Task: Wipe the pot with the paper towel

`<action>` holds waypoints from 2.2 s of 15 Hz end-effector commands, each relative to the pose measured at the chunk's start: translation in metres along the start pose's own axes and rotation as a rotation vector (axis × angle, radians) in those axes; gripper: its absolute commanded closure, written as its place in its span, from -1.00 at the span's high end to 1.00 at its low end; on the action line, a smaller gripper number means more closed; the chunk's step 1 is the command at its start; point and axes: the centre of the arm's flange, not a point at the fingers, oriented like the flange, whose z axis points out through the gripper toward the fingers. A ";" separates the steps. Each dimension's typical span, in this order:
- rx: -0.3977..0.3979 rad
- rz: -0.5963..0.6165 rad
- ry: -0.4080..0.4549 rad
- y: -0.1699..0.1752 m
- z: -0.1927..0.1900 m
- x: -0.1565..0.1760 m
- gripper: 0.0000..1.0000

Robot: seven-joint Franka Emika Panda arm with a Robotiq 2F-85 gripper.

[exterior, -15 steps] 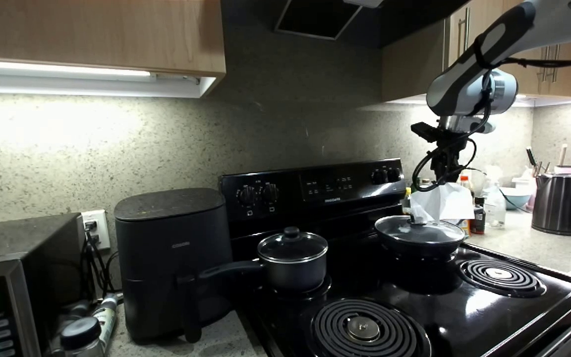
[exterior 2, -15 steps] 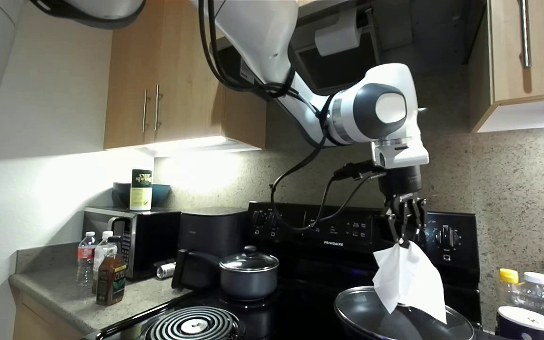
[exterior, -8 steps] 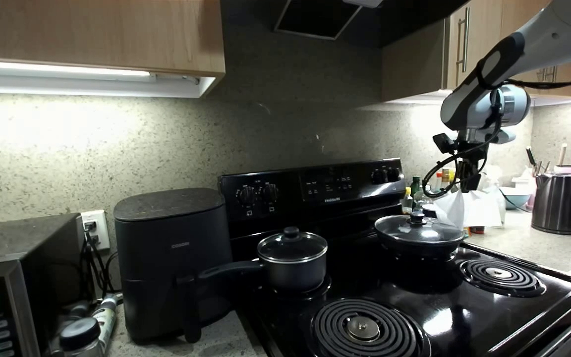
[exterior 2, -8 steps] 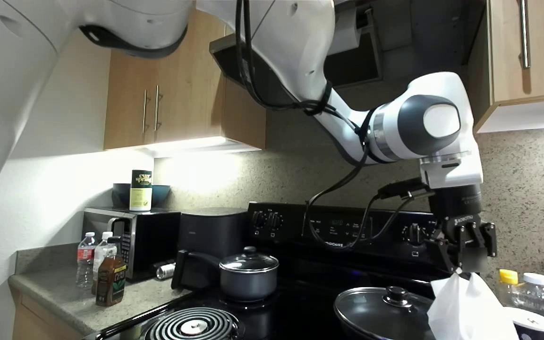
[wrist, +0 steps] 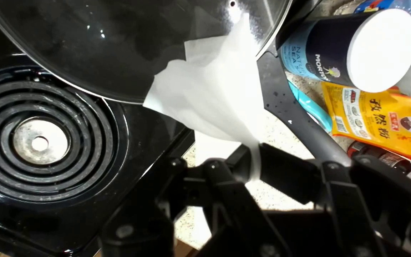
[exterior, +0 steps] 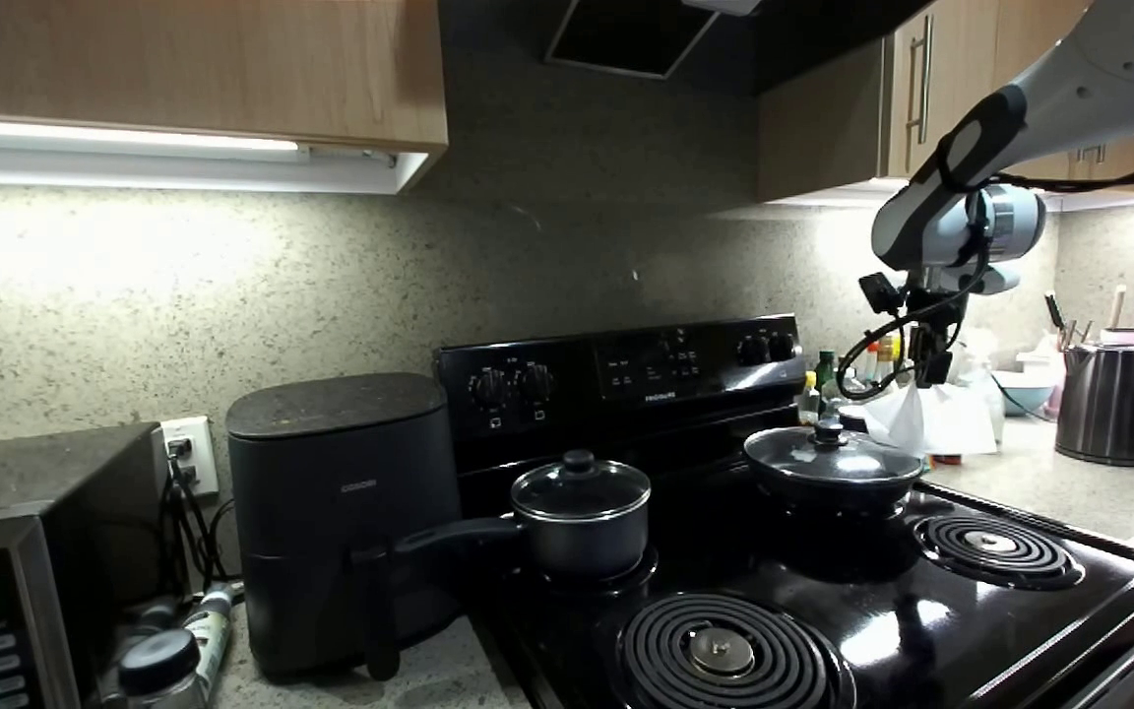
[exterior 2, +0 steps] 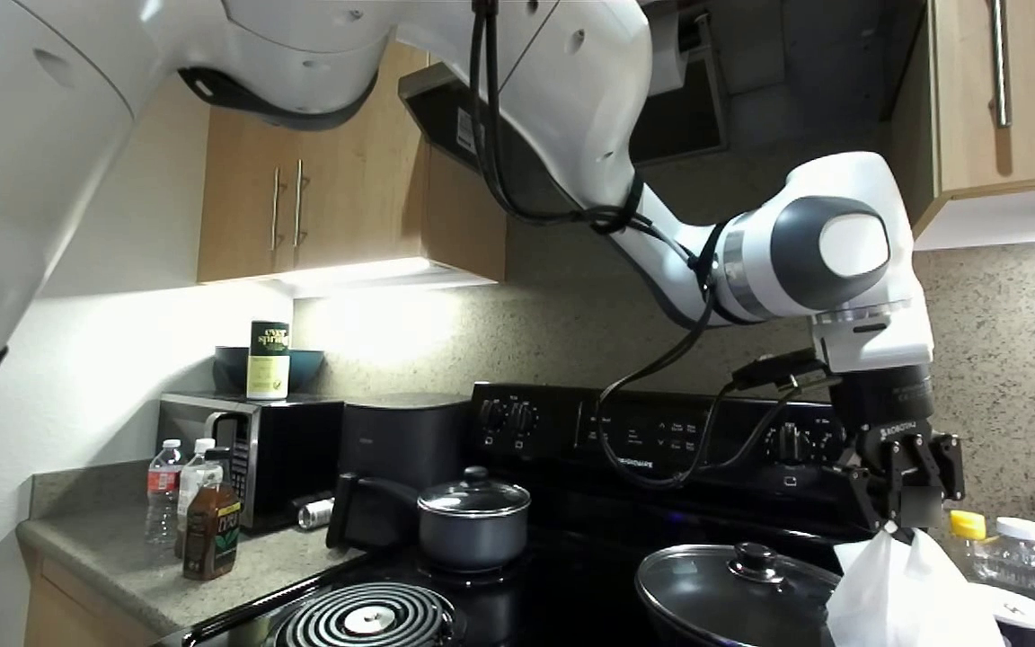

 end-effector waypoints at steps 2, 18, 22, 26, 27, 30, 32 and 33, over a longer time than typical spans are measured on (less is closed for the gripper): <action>0.096 0.094 0.034 -0.030 0.011 -0.006 -0.97; -0.130 0.059 0.222 -0.056 0.105 -0.024 -0.97; -0.100 0.147 0.283 -0.071 0.122 -0.014 -0.97; -0.026 0.268 0.335 -0.085 0.122 -0.003 -0.97; -0.012 0.292 0.344 -0.087 0.121 -0.001 -0.97; 0.051 0.394 0.372 -0.094 0.108 0.005 -0.97; 0.090 0.471 0.389 -0.099 0.098 0.011 -0.97; 0.116 0.521 0.405 -0.102 0.094 0.015 -0.97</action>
